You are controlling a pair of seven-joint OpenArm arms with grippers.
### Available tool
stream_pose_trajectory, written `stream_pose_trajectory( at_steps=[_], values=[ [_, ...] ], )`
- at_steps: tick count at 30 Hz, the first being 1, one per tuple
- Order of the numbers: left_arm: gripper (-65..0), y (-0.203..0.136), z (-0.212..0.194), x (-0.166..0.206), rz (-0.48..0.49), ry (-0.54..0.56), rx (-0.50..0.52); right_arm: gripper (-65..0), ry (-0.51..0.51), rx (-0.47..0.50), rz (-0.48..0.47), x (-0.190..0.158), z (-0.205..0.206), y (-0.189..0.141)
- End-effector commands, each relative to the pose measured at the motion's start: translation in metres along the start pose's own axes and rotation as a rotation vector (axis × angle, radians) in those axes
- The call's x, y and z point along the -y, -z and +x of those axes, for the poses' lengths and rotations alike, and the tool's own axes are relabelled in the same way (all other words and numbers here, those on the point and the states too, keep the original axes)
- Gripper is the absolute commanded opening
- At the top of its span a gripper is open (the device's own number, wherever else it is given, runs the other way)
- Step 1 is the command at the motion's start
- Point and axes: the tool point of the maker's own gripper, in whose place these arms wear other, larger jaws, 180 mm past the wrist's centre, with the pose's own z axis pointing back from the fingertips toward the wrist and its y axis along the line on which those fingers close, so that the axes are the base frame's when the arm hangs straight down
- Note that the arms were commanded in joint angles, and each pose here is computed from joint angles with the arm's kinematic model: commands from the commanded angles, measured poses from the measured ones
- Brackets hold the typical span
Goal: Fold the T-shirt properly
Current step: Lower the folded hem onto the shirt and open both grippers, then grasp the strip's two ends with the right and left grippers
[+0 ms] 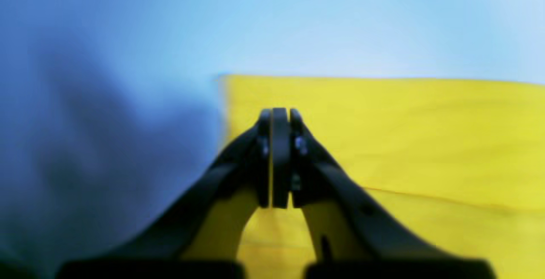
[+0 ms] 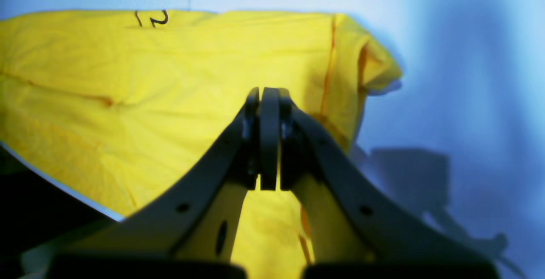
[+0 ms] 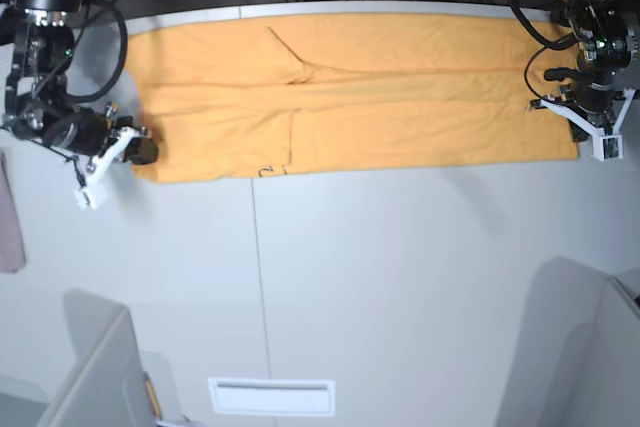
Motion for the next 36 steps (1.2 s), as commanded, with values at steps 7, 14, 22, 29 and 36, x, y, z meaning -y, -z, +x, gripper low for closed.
stream_pose_trajectory(
  at_steps=[7,14,22,29,36],
  values=[
    [-65.0,-0.001,0.003,-0.014,0.076,0.062,0.012,-65.0,0.064,0.058,-0.020,0.032,0.036,0.019],
    [-65.0,-0.001,0.002,-0.015,0.076,0.061,0.009,-65.0,0.136,0.031,-0.074,0.066,0.019,0.041],
    [-65.0,0.000,0.000,0.007,0.000,-0.017,0.023,-65.0,-0.111,0.144,0.003,-0.001,0.037,0.006],
    [-65.0,-0.002,-0.023,0.006,-0.017,-0.038,-0.011,-65.0,-0.200,0.038,0.057,-0.042,-0.020,-0.006],
    [-65.0,0.015,-0.063,-0.008,0.005,-0.088,-0.015,-65.0,-0.221,-0.024,-0.062,-0.031,-0.061,0.018]
  ],
)
